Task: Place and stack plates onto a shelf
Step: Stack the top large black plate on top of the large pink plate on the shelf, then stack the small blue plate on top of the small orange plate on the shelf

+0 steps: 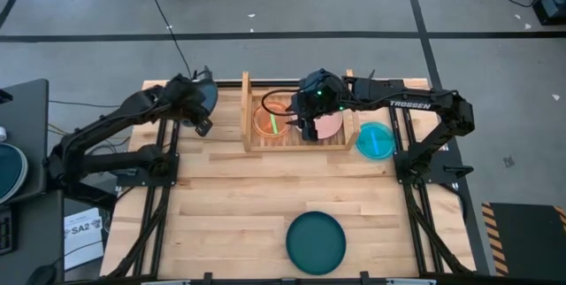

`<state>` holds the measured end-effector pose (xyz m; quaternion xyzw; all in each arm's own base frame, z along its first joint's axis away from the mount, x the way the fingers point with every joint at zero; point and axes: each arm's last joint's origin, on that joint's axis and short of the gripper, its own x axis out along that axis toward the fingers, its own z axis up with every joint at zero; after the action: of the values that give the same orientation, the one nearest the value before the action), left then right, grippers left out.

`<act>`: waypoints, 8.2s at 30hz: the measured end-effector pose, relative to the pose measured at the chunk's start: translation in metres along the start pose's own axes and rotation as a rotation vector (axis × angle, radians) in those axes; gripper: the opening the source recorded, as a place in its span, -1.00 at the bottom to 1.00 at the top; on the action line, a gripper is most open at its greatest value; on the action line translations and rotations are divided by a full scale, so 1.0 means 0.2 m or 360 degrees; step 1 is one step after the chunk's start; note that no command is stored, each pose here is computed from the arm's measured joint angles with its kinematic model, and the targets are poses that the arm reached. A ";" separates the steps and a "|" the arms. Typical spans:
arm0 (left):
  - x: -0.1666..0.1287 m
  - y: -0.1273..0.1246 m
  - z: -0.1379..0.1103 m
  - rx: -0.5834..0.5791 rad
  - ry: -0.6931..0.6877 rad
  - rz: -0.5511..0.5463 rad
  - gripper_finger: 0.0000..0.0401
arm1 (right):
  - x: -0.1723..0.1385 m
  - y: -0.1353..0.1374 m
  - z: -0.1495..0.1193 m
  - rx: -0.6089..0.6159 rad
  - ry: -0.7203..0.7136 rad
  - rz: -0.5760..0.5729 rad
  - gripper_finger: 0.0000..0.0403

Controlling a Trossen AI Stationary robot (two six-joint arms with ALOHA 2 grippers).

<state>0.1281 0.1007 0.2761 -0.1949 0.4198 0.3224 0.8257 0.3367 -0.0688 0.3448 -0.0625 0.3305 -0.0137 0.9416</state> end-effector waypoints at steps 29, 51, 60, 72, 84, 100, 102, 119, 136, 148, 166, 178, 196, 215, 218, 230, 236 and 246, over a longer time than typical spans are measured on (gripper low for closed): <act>-0.29 -0.27 0.04 0.0996 -0.0974 -0.0371 -0.97 | 0.00 -0.01 0.07 -0.0023 -0.0211 -0.0047 -0.01; -0.41 -0.55 -0.03 0.1420 -0.1276 -0.1250 -0.97 | -0.75 0.17 0.15 -0.0201 -0.0796 0.0002 -0.01; -0.37 -0.67 -0.07 0.1504 -0.1146 -0.1410 -0.97 | -0.66 0.19 0.19 -0.0398 -0.0949 0.0493 -0.01; -0.32 -0.74 -0.08 0.1541 -0.1066 -0.1445 -0.96 | -0.25 0.20 0.20 -0.0394 -0.0792 0.0857 -0.01; -0.32 -0.74 -0.08 0.1539 -0.1064 -0.1444 -0.94 | -0.12 0.21 0.18 -0.0369 -0.0711 0.0996 -0.05; -0.32 -0.74 -0.08 0.1536 -0.1075 -0.1381 -0.93 | -0.11 0.23 0.17 -0.0363 -0.0697 0.1134 -0.79; -0.32 -0.73 -0.07 0.1529 -0.1088 -0.1342 -0.93 | -0.11 0.23 0.16 -0.0361 -0.0701 0.1187 -0.82; -0.31 -0.73 -0.05 0.1365 -0.1106 -0.1118 -0.51 | -0.11 0.23 0.17 -0.0283 -0.0677 0.1206 -0.84; -0.29 -0.69 -0.02 0.1198 -0.1151 -0.0573 -0.13 | -0.31 0.23 0.06 -0.0110 -0.0313 0.1019 -0.90; -0.28 -0.68 -0.02 0.1148 -0.1163 -0.0431 -0.13 | -0.34 0.15 -0.04 -0.0040 0.0102 0.0252 -0.90; -0.28 -0.68 -0.02 0.1154 -0.1152 -0.0429 -0.13 | 0.02 -0.10 -0.31 0.0166 0.0507 -0.0040 -0.90; -0.28 -0.68 -0.02 0.1155 -0.1150 -0.0429 -0.13 | 0.26 -0.15 -0.42 0.0167 0.0776 -0.0174 -0.90; -0.28 -0.68 -0.02 0.1166 -0.1130 -0.0423 -0.13 | 0.35 -0.16 -0.47 0.0151 0.0867 -0.0199 -0.81; -0.28 -0.68 -0.02 0.1166 -0.1131 -0.0424 -0.13 | 0.36 -0.14 -0.47 0.0198 0.0825 -0.0024 -0.49; -0.28 -0.68 -0.02 0.1165 -0.1131 -0.0423 -0.13 | 0.35 -0.13 -0.48 0.0198 0.0849 -0.0015 -0.35; -0.28 -0.68 -0.02 0.1165 -0.1132 -0.0423 -0.13 | 0.35 -0.13 -0.48 0.0201 0.0878 -0.0007 0.06; -0.28 -0.68 -0.02 0.1165 -0.1131 -0.0423 -0.13 | 0.35 -0.13 -0.48 0.0199 0.0882 -0.0013 0.09; -0.28 -0.68 -0.02 0.1164 -0.1131 -0.0424 -0.13 | 0.19 -0.13 -0.37 0.0219 0.1055 0.0031 0.08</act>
<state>0.1955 -0.0192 0.3255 0.1758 0.1705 0.0933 0.9650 0.3207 -0.1060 0.2680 0.0124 0.6175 -0.0466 0.7851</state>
